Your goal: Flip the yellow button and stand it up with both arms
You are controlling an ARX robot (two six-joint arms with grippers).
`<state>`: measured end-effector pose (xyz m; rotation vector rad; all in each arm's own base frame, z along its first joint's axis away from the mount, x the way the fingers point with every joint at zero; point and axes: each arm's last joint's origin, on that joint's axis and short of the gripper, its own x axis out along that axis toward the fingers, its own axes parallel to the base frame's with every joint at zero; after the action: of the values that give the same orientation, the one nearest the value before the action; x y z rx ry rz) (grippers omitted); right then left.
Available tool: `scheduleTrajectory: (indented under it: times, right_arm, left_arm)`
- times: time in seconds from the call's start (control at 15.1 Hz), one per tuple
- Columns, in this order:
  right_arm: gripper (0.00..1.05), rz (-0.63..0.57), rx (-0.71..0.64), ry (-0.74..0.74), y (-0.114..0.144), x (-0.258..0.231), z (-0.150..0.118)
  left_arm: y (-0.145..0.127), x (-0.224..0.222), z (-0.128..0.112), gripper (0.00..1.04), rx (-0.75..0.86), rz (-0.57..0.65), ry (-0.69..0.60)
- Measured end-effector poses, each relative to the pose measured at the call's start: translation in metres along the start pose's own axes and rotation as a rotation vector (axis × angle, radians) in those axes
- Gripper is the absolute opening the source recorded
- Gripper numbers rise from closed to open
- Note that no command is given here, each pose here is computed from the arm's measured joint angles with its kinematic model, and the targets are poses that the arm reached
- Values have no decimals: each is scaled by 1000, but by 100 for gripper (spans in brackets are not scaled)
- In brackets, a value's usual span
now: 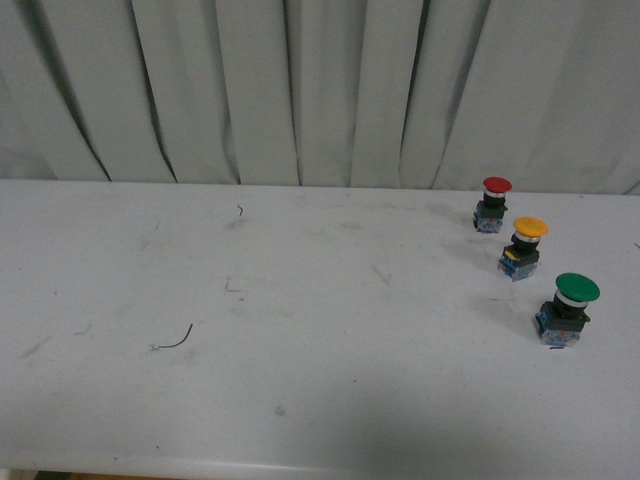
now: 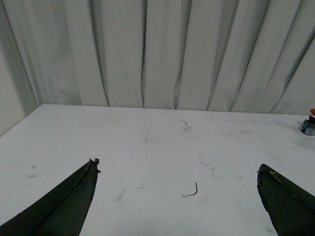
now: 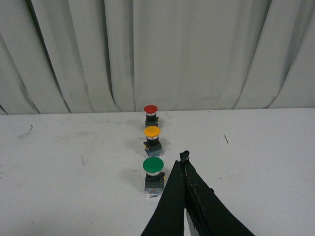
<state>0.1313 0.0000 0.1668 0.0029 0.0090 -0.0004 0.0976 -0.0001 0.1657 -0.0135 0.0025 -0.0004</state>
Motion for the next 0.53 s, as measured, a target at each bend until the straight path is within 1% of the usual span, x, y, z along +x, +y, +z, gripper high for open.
scheduleTrajectory:
  times: [0.13,0.53]
  right_arm:
    - [2,0,0,-25,0,-6,3]
    - [2,0,0,-19,0,-11,3]
  left_arm:
    - [0,0,0,98,0,0,0]
    - [0,0,0,98,0,0,0]
